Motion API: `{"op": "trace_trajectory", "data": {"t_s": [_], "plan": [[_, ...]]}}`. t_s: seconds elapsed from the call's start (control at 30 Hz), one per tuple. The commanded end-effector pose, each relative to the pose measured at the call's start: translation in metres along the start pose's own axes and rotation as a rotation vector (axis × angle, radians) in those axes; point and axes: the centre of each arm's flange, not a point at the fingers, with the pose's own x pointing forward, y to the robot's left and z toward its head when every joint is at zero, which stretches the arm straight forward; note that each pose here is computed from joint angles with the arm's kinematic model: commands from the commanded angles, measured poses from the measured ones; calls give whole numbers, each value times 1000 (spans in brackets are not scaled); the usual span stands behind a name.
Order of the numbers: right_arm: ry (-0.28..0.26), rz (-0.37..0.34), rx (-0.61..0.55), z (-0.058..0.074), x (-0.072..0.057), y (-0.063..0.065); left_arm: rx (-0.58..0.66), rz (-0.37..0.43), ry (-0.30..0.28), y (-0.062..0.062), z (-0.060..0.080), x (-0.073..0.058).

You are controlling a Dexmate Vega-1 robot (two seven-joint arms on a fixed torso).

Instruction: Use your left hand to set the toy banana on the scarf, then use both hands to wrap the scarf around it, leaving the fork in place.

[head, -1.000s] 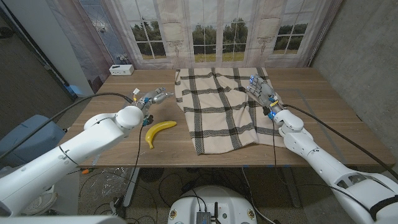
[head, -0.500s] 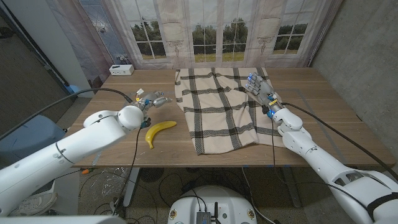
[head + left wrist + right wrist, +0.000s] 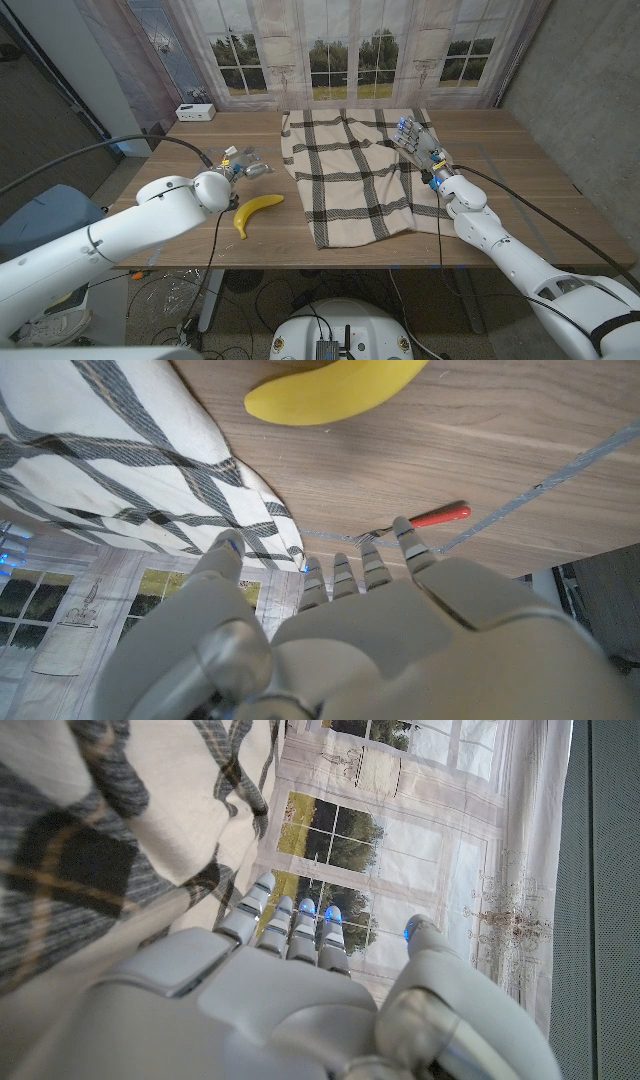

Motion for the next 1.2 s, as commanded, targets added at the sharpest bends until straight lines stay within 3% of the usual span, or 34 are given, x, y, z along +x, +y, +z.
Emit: {"op": "trace_trajectory", "data": {"t_s": [0.03,0.77,1.2], "plan": [[-14,18,2,2,-1,2,70,-38,77,-4,-3,-16],[2,14,18,-6,-4,1,137,-139,171,-16,-11,-18],[12,-7,26,-9,-13,-1,232,-130,249,-21,-12,-14]]}}
